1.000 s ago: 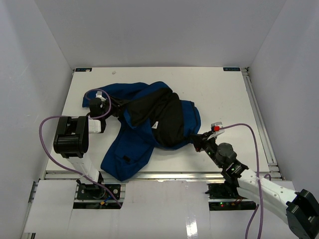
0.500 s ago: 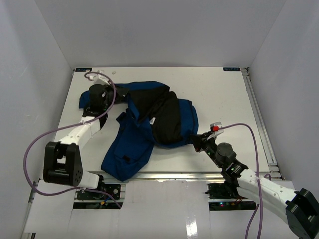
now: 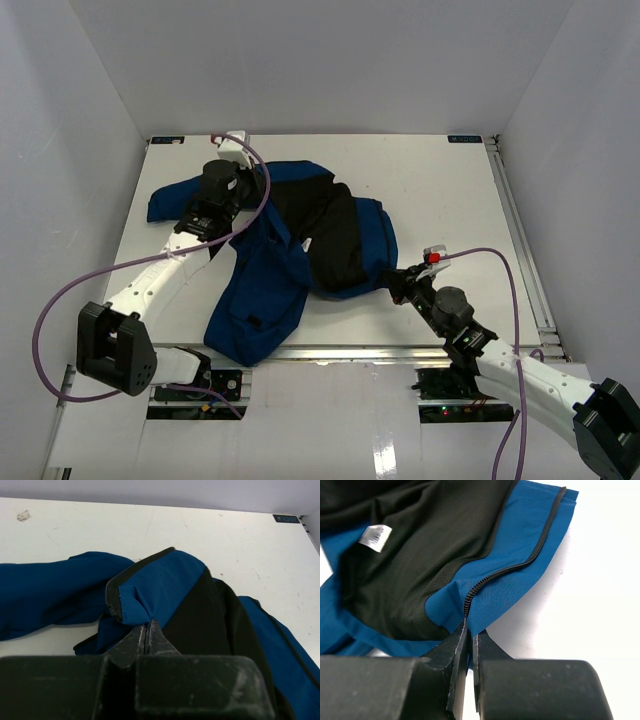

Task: Zip up the jacket

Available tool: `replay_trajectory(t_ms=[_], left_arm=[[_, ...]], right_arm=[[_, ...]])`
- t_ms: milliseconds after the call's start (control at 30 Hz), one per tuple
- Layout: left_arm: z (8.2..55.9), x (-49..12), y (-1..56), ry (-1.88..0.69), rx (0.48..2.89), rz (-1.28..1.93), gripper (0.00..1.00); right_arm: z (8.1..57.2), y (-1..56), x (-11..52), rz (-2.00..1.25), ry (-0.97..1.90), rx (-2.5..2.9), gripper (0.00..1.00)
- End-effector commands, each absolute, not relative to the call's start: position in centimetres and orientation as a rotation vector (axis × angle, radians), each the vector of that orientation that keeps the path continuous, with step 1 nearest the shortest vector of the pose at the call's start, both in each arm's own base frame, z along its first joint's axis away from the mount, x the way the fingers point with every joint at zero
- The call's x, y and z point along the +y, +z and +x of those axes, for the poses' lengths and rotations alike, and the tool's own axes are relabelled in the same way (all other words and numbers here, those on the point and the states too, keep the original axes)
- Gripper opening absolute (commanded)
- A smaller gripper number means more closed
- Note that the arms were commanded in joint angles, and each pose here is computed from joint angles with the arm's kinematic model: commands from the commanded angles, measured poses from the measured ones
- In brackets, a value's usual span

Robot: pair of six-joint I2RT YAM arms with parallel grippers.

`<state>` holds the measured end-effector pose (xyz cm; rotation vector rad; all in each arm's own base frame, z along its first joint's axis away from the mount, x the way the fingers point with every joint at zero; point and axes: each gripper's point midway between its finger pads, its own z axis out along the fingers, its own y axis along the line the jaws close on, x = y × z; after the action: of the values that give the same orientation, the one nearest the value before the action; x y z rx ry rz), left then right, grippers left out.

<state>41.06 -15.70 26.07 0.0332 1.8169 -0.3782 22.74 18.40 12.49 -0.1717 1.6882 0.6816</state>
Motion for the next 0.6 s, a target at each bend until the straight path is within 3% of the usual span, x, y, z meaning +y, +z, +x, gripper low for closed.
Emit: replay_trajectory(t_ms=[0, 67, 100, 133, 200, 400, 567], left_arm=[[39.4, -18.1, 29.8, -0.506, 1.826, 0.197, 0.25], [38.7, -18.6, 29.4, -0.551, 1.831, 0.212, 0.29], [38.7, -18.6, 29.5, -0.554, 1.82, 0.208, 0.22], [38.6, -18.5, 29.4, -0.552, 1.818, 0.198, 0.06], [38.5, -18.1, 28.6, -0.542, 1.826, 0.171, 0.0], [38.5, -18.2, 27.6, -0.546, 1.847, 0.172, 0.0], [36.0, -21.4, 26.9, -0.686, 1.826, 0.401, 0.0]], right_arm=[[23.7, 14.3, 17.9, -0.12, 0.655, 1.638, 0.08], [23.7, 14.3, 18.0, -0.124, 0.664, 1.638, 0.08], [23.6, 14.3, 18.1, -0.127, 0.669, 1.639, 0.08], [23.5, 14.3, 18.2, -0.131, 0.673, 1.639, 0.08], [23.4, 14.4, 18.2, -0.134, 0.683, 1.634, 0.08], [23.4, 14.7, 18.1, -0.131, 0.684, 1.62, 0.08], [23.4, 14.5, 18.1, -0.134, 0.675, 1.629, 0.08]])
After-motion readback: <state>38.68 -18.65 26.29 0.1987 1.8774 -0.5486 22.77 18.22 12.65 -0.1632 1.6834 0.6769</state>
